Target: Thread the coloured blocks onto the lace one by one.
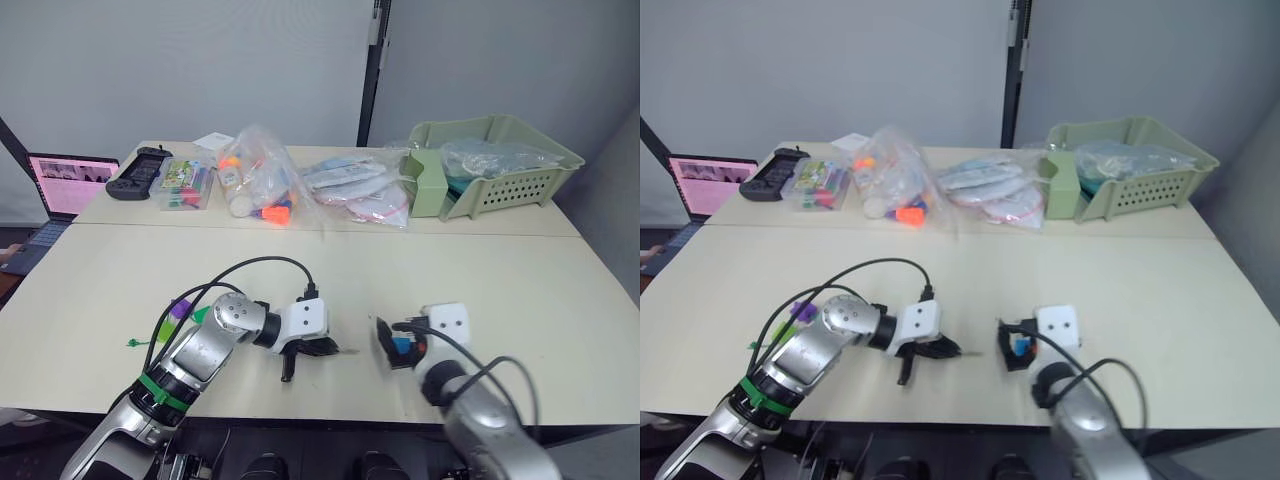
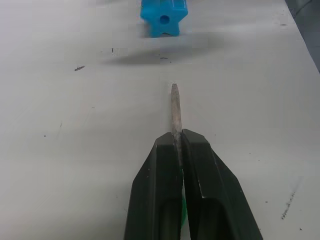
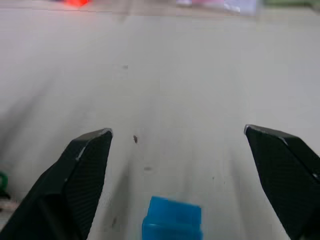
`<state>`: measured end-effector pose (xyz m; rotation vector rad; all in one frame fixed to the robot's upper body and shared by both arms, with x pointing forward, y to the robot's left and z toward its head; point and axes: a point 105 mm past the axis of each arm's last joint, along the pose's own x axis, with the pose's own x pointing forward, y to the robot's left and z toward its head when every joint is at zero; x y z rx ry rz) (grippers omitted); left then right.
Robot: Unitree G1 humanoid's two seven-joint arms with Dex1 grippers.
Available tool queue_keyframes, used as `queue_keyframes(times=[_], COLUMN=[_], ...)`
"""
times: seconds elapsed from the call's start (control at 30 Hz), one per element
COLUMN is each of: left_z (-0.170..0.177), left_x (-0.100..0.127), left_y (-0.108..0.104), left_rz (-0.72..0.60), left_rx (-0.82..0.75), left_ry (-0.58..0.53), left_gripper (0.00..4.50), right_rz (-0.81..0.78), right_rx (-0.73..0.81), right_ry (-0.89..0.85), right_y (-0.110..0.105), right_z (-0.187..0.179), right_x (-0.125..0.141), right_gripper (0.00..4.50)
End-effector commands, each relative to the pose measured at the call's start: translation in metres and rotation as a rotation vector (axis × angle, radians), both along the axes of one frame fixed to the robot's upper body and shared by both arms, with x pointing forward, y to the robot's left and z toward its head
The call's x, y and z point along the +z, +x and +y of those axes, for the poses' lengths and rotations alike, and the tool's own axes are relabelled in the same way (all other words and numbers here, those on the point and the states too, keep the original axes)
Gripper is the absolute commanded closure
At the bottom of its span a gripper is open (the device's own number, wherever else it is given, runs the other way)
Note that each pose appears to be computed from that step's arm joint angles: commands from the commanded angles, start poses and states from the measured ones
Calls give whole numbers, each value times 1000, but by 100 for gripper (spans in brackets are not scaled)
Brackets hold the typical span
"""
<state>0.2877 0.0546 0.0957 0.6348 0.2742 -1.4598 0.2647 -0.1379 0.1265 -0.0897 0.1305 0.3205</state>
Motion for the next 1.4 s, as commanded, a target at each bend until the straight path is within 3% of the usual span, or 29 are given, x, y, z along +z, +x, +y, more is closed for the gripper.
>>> queue_keyframes(times=[0.03, 0.2, 0.27, 0.43, 0.6, 0.73, 0.77, 1.03, 1.4], left_z=[-3, -3, -4, -5, -6, -7, -7, -15, -23], left_x=[10, 10, 10, 10, 10, 13, 14, 21, 16], left_y=[1, 1, 0, -4, -8, -11, -11, -12, -14], left_rz=[-36, -37, -37, -34, -30, -29, -29, -16, 31], left_rx=[-7, -3, -3, -8, -11, -12, -11, 23, 116], left_ry=[-28, -29, -32, -36, -38, -42, -43, -27, 190], left_gripper=[450, 450, 450, 450, 450, 450, 450, 450, 450], right_rz=[27, 182, 231, 235, 187, 191, 196, 196, 225], right_rx=[358, 773, 866, 991, 1030, 1051, 1049, 1027, 1038], right_ry=[-3, -112, -196, -484, -563, -553, -547, -509, -508], right_y=[-10, -18, -17, 2, 20, 21, 21, 22, 3], right_z=[8, -5, -11, -24, -20, -20, -21, -21, 11], right_x=[18, 23, 17, -10, -18, -25, -27, -30, -39], right_gripper=[2, 2, 2, 2, 2, 2, 53, 314, 314])
